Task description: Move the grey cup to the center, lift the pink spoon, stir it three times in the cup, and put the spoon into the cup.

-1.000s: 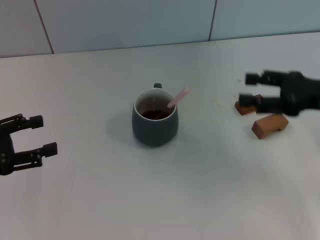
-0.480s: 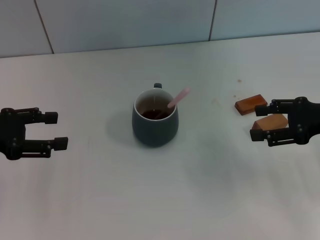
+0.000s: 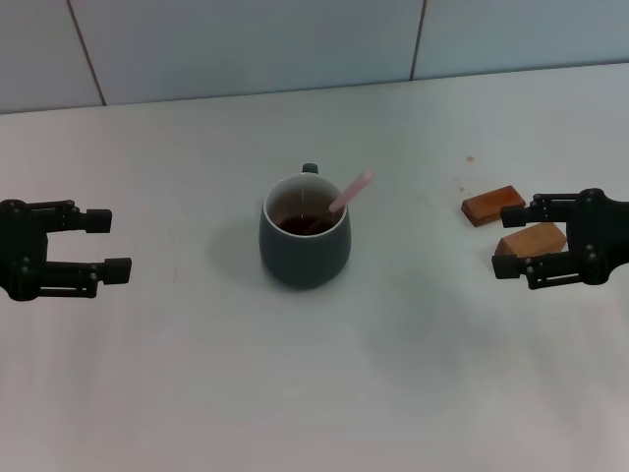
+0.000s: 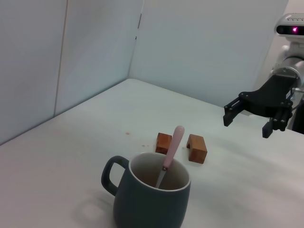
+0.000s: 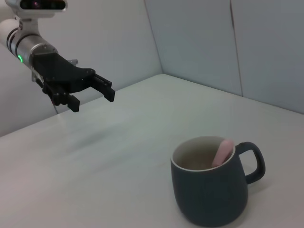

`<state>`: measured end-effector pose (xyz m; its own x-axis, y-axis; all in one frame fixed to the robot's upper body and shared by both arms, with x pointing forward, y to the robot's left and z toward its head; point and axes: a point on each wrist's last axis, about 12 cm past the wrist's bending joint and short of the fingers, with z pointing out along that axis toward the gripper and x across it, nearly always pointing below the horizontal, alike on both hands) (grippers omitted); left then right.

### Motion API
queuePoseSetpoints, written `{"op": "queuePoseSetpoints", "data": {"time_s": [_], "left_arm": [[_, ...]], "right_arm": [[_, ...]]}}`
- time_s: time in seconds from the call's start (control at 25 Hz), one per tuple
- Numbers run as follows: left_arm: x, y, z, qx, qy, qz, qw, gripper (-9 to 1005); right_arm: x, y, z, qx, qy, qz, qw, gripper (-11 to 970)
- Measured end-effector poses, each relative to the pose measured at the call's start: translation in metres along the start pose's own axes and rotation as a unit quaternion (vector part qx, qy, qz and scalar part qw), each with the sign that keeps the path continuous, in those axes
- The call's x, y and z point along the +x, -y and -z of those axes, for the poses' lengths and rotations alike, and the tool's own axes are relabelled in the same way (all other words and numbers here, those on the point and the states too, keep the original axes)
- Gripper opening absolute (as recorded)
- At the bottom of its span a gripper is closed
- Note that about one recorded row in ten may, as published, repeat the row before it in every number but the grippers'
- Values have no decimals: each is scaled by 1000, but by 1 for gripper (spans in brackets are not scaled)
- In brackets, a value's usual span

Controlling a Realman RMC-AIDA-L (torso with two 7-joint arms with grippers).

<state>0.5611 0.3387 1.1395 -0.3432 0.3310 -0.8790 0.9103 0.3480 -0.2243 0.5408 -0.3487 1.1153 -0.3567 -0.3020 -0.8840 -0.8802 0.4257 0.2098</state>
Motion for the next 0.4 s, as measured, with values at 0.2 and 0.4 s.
{"op": "queuePoseSetpoints", "data": {"time_s": [0.2,0.4], "left_arm": [[-1,0,-2,5,-5,-2,1000,819],[-1,0,-3,5,-4,-2,1000,819]], "right_arm": [[0,-1,-1,-3,1,-1,1000,818],[0,-2,-3,-7,0,1,1000,818]]}}
